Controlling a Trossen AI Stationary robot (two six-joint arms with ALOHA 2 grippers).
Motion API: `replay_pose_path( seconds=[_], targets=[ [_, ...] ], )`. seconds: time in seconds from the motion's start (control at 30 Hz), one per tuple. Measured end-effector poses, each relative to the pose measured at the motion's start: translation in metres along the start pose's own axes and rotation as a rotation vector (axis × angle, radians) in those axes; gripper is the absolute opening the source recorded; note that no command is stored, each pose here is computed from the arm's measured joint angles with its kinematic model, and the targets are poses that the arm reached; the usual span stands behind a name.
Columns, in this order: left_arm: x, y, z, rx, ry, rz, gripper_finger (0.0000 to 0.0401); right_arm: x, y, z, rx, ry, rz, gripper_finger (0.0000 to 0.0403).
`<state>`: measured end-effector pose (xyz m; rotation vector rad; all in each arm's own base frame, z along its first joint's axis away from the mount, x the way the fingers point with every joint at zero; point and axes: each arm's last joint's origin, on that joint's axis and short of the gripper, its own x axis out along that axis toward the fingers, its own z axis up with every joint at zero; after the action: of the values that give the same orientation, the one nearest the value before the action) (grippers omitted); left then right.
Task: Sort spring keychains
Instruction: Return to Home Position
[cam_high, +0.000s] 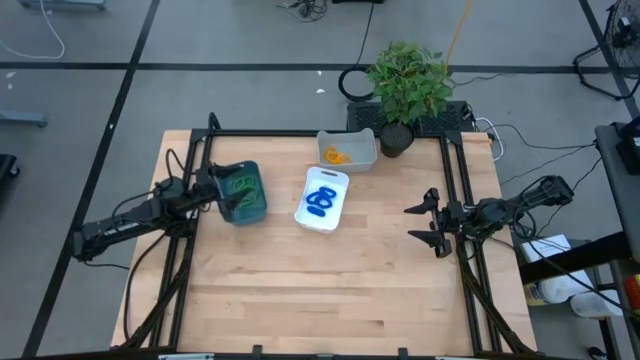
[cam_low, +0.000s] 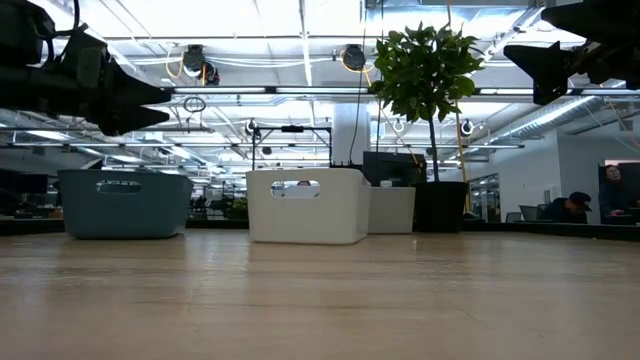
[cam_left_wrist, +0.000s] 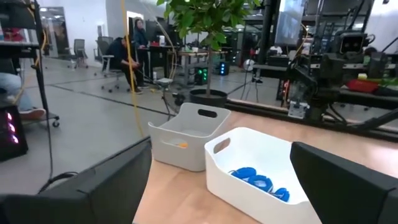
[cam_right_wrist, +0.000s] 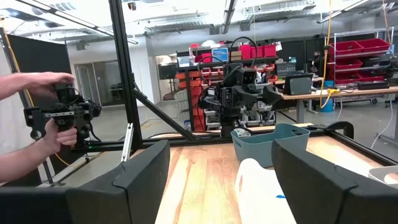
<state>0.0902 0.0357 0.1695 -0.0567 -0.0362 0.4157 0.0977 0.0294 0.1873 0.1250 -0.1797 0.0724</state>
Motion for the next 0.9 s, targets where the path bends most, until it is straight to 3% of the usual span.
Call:
replay_pose_path(
  seconds=[0.9],
  targets=[
    [0.0003, -0.0003, -0.0005, 0.031, 0.006, -0.012, 0.0392, 0.0000, 0.0000, 0.0000, 0.000, 0.000, 0.000, 0.0267]
  ],
)
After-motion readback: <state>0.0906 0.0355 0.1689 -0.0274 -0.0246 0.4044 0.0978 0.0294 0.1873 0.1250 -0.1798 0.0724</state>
